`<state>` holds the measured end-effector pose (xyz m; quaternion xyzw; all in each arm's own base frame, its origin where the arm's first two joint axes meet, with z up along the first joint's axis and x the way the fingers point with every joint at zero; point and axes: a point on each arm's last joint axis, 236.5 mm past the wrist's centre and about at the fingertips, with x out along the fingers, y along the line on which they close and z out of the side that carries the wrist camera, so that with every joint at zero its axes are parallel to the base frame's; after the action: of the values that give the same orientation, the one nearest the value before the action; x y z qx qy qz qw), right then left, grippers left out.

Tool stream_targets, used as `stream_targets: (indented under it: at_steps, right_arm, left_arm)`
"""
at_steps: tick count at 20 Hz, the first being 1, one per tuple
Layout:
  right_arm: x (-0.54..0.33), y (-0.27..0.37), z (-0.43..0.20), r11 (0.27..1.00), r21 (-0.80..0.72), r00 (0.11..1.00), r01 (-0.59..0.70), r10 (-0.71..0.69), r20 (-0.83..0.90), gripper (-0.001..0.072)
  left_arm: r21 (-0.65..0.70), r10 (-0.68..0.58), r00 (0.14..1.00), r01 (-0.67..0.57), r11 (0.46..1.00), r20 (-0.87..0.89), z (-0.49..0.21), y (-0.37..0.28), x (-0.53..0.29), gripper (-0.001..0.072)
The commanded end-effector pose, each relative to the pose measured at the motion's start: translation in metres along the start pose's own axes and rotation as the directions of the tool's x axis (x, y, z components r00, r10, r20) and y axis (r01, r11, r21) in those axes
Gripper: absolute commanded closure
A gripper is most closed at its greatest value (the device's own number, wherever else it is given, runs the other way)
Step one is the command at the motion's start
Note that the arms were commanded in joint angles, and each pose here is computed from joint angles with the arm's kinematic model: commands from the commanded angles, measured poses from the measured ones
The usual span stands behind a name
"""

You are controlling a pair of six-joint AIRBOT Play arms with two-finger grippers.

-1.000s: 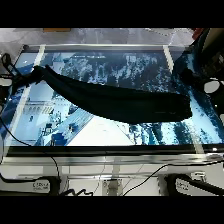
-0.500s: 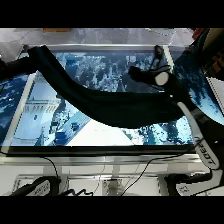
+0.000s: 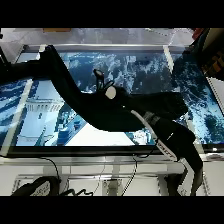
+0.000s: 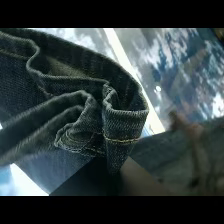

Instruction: Fold the clothes and pants, and hang the long-sleeved shirts on hangers.

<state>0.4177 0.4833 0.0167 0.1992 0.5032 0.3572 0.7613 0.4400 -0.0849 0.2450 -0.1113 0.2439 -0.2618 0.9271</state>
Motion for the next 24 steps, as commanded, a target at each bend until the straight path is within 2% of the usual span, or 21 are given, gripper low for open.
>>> stream_targets:
  at_steps: [1, 3, 6, 10, 13, 15, 20, 21, 23, 24]
  right_arm:
    - [0.024, 0.038, -0.049, 0.995, -0.082, 0.994, -0.052, 0.043, -0.103, 0.0670]
    - [0.024, 0.043, -0.057, 0.990, -0.128, 0.991, -0.064, 0.047, -0.125, 0.0670]
    - [0.012, 0.009, -0.039, 0.987, -0.158, 0.993, 0.008, -0.027, -0.117, 0.0669]
    - [-0.031, -0.065, -0.001, 0.993, -0.062, 0.985, 0.099, -0.106, -0.139, 0.0669]
    - [-0.069, -0.123, 0.025, 0.987, 0.039, 0.979, 0.154, -0.147, -0.142, 0.0669]
    - [-0.089, -0.150, 0.042, 0.980, 0.103, 0.981, 0.168, -0.156, -0.113, 0.0668]
    - [-0.119, -0.185, 0.049, 0.966, 0.185, 0.978, 0.183, -0.159, -0.133, 0.0668]
    - [-0.123, -0.188, 0.047, 0.964, 0.190, 0.976, 0.186, -0.159, -0.145, 0.0668]
    - [-0.126, -0.190, 0.045, 0.963, 0.192, 0.974, 0.190, -0.161, -0.157, 0.0668]
    - [-0.128, -0.191, 0.045, 0.963, 0.191, 0.974, 0.192, -0.163, -0.159, 0.0668]
  left_arm:
    - [0.002, -0.028, 0.999, 0.028, 1.000, -0.026, -0.007, -0.009, 0.009, 0.0681]
    - [-0.005, -0.030, 0.999, 0.030, 1.000, -0.035, -0.010, -0.006, 0.013, 0.0681]
    - [-0.024, -0.042, 0.996, 0.040, 0.999, -0.074, -0.021, -0.002, 0.022, 0.0681]
    - [-0.065, -0.093, 0.969, 0.080, 0.995, -0.230, -0.066, 0.004, 0.042, 0.0682]
    - [-0.185, -0.185, 0.916, 0.125, 0.975, -0.355, -0.106, -0.011, 0.065, 0.0681]
    - [-0.205, -0.237, 0.878, 0.163, 0.965, -0.416, -0.127, -0.029, 0.079, 0.0682]
    - [-0.297, -0.367, 0.735, 0.231, 0.926, -0.571, -0.183, -0.088, 0.097, 0.0670]
    - [-0.313, -0.387, 0.703, 0.240, 0.919, -0.596, -0.193, -0.099, 0.097, 0.0603]
    - [-0.310, -0.409, 0.664, 0.269, 0.912, -0.626, -0.204, -0.117, 0.098, 0.0119]
    - [-0.304, -0.415, 0.653, 0.283, 0.910, -0.634, -0.208, -0.124, 0.098, -0.0005]
